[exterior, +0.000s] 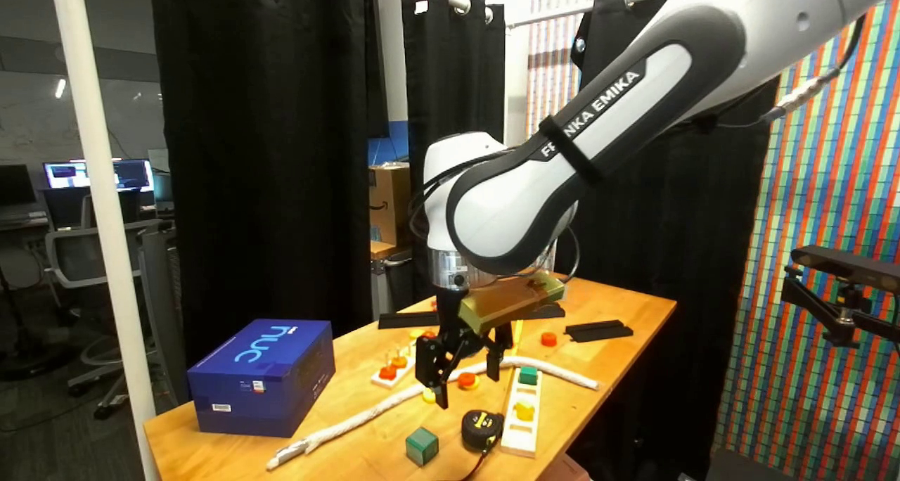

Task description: Remove the orange ring from the left side of the wooden stand

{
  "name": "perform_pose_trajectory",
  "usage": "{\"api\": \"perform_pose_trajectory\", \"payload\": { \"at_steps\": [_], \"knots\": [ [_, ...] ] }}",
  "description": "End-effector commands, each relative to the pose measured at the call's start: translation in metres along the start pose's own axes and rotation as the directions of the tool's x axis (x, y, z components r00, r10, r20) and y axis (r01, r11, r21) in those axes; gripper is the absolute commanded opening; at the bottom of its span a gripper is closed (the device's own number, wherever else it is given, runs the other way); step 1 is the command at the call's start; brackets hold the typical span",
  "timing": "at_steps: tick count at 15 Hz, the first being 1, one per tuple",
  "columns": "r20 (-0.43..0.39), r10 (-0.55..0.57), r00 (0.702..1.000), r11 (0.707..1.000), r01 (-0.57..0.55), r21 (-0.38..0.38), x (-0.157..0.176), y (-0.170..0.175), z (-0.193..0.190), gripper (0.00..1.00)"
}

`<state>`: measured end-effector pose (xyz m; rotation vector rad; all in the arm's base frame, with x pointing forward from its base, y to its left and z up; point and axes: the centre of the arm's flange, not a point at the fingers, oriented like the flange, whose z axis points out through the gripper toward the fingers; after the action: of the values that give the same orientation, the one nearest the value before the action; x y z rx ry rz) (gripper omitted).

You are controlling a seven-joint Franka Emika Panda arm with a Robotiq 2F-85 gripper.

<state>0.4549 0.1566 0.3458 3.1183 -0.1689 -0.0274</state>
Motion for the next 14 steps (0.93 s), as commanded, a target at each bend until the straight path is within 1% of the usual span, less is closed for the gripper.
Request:
{"api": "perform_pose_trajectory", "payload": {
  "at_steps": [1,5,7,11,14],
  "knots": [
    [-0.034,-0.008,0.999,0.998,0.01,0.056,0.053,-0.008,0.007,1.0],
    [-0.061,0.013,0.998,0.996,-0.007,0.093,0.097,-0.004,0.022,1.0],
    [-0.075,0.041,0.996,0.994,-0.033,0.109,0.117,-0.001,0.032,1.0],
    [-0.099,0.143,0.985,0.983,-0.129,0.132,0.156,0.002,0.056,1.0],
    [-0.11,0.205,0.972,0.973,-0.19,0.133,0.18,0.001,0.071,1.0]
  ]
}}
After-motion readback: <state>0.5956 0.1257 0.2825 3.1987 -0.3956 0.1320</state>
